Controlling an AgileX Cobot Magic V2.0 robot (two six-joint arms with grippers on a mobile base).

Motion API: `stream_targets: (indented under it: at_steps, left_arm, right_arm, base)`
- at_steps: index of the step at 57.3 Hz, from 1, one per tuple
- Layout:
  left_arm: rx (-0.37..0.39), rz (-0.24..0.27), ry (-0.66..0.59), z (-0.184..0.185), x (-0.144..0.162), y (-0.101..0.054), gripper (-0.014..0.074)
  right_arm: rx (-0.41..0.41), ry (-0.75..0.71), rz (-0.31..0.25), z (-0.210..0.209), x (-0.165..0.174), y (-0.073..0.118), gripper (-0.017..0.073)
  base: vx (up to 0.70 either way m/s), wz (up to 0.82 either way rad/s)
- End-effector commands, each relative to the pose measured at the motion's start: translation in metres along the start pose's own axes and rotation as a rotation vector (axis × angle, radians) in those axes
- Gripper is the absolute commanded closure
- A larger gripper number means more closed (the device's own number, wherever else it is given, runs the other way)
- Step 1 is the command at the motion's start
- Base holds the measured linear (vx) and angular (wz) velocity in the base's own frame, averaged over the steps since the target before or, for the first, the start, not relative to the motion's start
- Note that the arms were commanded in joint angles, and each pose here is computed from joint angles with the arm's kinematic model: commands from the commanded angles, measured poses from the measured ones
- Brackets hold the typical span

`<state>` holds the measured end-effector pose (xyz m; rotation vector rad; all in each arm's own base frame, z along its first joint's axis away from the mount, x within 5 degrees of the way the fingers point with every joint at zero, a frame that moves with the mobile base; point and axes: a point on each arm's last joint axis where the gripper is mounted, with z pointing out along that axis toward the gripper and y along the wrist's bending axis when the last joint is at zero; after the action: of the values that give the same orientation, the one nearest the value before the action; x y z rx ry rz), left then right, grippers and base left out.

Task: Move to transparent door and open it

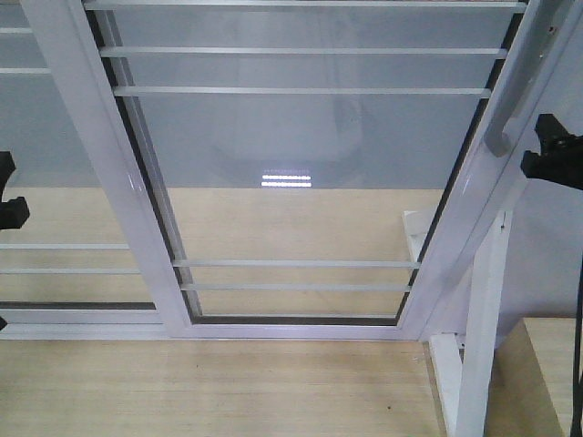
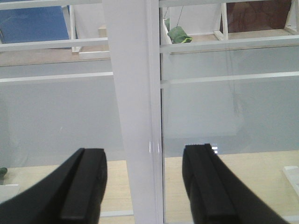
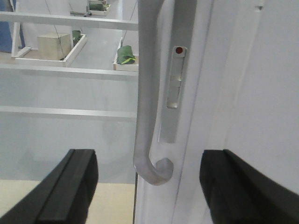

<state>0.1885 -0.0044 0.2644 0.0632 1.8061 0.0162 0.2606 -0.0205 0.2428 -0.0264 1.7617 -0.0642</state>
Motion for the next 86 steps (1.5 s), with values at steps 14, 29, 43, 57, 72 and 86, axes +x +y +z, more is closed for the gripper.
stream_targets:
  at_steps: [14, 29, 43, 57, 72, 86]
  left_arm:
    - [-0.009, -0.014, -0.133, -0.001, -0.021, 0.001, 0.0113]
    - [-0.009, -0.014, -0.130, -0.001, -0.021, 0.001, 0.0113]
    - [-0.009, -0.014, -0.130, -0.001, -0.021, 0.001, 0.0113]
    - [-0.009, -0.014, -0.133, -0.001, -0.021, 0.001, 0.0113]
    - [-0.009, -0.014, -0.135, -0.001, -0.021, 0.002, 0.0113]
    - [-0.009, -0.014, -0.135, -0.001, -0.021, 0.002, 0.0113]
  right_arm:
    - [-0.009, -0.201, -0.027, 0.068, -0.044, -0.007, 0.0030]
    - [-0.009, -0.240, -0.038, 0.112, -0.059, -0.011, 0.0030]
    - [-0.020, -0.235, -0.036, 0.136, -0.054, -0.008, 0.0035]
    - [-0.028, -0.227, -0.037, 0.153, -0.047, -0.006, 0.0116]
    - [-0.068, -0.242, -0.029, 0.154, -0.050, 0.010, 0.0237]
    - [-0.159, -0.246, -0.036, 0.153, -0.052, 0.049, 0.0263]
  base:
    - [0.00, 0.00]
    - [0.00, 0.00]
    - [0.00, 0.00]
    - [0.00, 0.00]
    - [0.00, 0.00]
    - [0.00, 0.00]
